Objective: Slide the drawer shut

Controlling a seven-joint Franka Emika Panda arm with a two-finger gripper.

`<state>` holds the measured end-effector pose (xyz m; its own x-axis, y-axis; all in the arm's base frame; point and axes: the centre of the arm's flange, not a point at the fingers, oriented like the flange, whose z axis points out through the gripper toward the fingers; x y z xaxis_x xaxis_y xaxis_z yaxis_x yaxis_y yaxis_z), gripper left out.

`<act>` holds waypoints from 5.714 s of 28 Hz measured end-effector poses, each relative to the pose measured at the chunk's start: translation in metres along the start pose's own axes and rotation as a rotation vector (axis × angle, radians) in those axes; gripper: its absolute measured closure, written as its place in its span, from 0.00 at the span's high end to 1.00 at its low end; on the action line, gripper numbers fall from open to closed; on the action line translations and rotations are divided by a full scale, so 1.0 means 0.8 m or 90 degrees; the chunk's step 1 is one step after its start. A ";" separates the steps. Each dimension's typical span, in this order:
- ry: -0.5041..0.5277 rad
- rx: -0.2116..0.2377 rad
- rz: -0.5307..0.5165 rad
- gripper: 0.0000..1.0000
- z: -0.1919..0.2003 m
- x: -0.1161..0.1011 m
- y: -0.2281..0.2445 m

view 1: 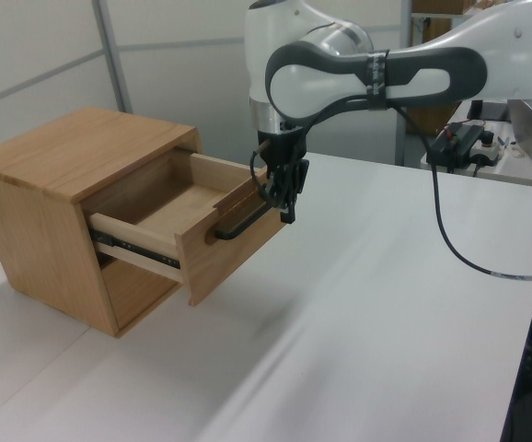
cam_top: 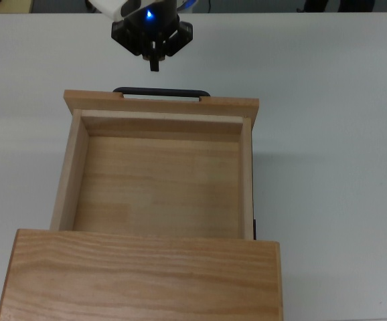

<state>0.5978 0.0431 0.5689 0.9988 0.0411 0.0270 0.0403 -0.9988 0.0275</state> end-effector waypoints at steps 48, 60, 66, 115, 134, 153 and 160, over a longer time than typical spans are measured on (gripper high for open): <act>0.458 0.039 0.074 0.01 0.095 0.184 0.015; 0.558 0.048 0.073 0.01 0.121 0.197 0.014; 0.563 0.048 0.073 0.01 0.128 0.199 0.014; 0.036 -0.021 0.061 0.63 -0.043 -0.025 0.023; 0.017 -0.023 0.055 1.00 -0.030 -0.048 0.018; 0.001 -0.024 0.030 1.00 -0.023 -0.050 0.018; -0.003 -0.014 0.025 1.00 -0.022 -0.051 0.017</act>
<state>0.5572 0.0286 0.5860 0.9997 0.0011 0.0232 -0.0001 -0.9988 0.0492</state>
